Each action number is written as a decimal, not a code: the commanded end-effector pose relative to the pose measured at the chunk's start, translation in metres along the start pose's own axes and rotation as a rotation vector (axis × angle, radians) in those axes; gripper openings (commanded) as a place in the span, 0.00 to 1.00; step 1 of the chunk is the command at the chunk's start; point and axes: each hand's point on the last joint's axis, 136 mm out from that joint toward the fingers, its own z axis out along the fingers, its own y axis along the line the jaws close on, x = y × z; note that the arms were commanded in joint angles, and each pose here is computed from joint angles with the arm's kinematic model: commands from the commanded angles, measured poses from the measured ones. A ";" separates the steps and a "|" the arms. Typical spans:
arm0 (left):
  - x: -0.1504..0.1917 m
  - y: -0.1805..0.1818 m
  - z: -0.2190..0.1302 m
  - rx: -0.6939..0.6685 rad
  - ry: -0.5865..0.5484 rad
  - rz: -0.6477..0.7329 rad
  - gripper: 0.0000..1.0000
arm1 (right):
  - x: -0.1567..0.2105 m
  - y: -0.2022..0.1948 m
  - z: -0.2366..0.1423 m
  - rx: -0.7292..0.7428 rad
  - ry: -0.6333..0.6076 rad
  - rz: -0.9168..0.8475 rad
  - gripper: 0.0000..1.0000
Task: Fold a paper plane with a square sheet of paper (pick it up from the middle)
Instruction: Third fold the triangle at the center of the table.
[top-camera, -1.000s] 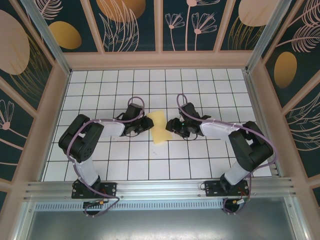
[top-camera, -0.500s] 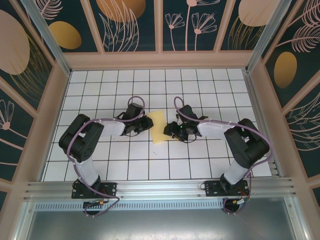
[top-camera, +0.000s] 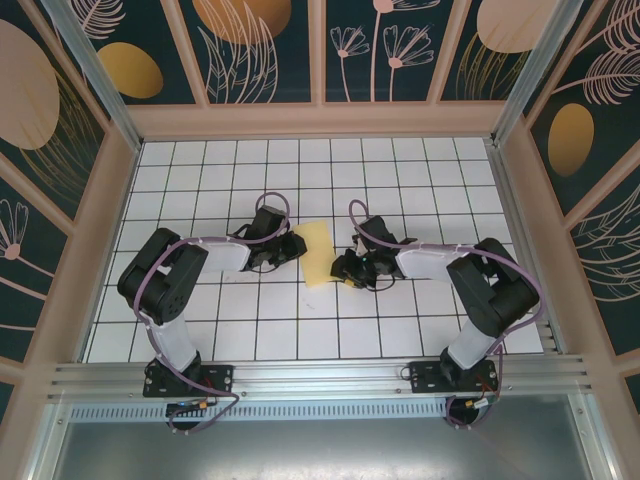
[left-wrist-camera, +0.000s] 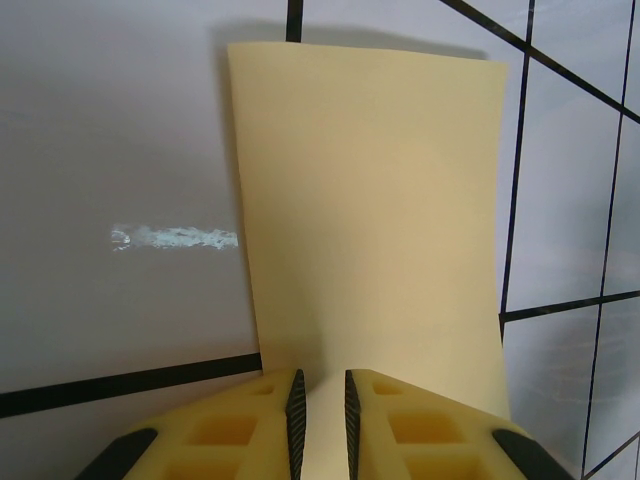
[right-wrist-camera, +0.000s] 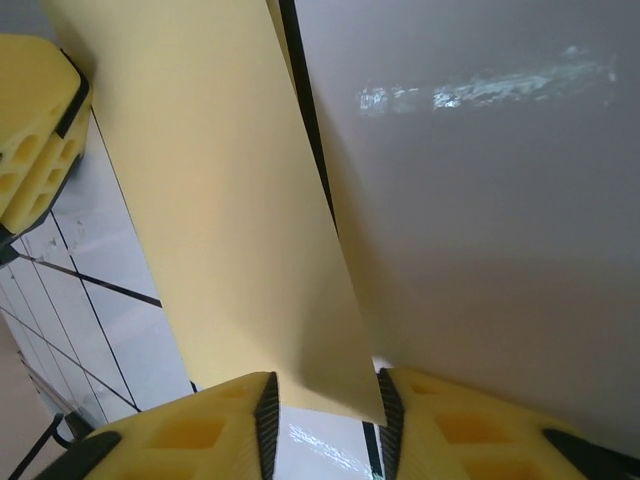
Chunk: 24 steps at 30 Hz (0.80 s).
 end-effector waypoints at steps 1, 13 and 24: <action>0.010 0.025 0.009 -0.091 0.030 0.008 0.23 | -0.006 0.012 -0.010 -0.036 -0.057 -0.014 0.30; 0.008 0.015 0.009 -0.052 0.036 0.029 0.23 | -0.021 0.036 -0.018 -0.117 -0.112 -0.042 0.04; 0.005 0.011 0.011 -0.048 0.041 0.056 0.21 | -0.036 0.073 0.000 -0.203 -0.106 -0.087 0.04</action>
